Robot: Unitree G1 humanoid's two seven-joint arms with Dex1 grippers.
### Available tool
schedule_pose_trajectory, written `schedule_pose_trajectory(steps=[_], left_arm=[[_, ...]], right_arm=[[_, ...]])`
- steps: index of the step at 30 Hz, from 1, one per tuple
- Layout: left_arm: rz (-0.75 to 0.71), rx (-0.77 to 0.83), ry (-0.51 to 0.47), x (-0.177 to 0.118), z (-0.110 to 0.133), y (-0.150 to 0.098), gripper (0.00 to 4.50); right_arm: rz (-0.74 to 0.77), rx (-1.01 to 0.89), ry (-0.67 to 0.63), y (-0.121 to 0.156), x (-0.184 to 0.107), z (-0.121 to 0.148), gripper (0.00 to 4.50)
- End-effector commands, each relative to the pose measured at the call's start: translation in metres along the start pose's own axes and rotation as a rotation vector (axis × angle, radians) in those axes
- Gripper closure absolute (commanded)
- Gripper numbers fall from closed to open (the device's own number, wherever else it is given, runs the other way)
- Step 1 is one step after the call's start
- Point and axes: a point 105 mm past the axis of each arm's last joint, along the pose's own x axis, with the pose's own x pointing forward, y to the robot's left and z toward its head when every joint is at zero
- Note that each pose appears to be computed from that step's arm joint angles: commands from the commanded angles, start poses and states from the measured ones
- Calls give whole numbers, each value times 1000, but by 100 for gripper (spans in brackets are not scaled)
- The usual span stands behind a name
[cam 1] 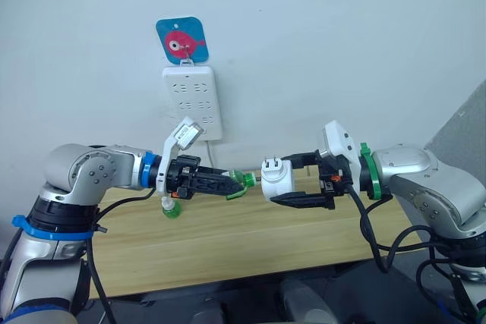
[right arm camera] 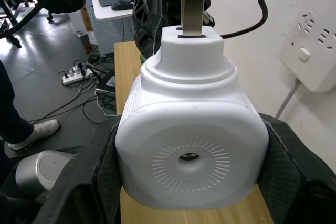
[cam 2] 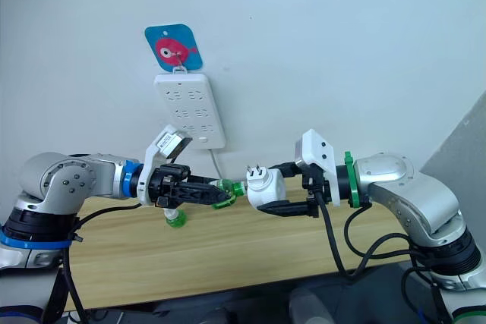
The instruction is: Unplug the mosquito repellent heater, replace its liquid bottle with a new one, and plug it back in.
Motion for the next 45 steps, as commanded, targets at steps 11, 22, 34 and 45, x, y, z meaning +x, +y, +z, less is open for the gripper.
schedule_pose_trajectory(steps=[11, 22, 34, 45], left_arm=[[164, 519, -1, -8, -18, 12, 224], [235, 853, -17, 6, -41, 24, 224], [278, 983, -65, 21, -59, 21, 224], [285, 1007, -92, 27, -41, 18, 224]], right_arm=[[-235, 235, 306, -23, -52, -81, 150], [-591, 315, 583, -70, -86, -162, 150], [-672, 548, 880, -81, -110, -233, 150], [-765, 682, 799, -94, -117, -224, 0]])
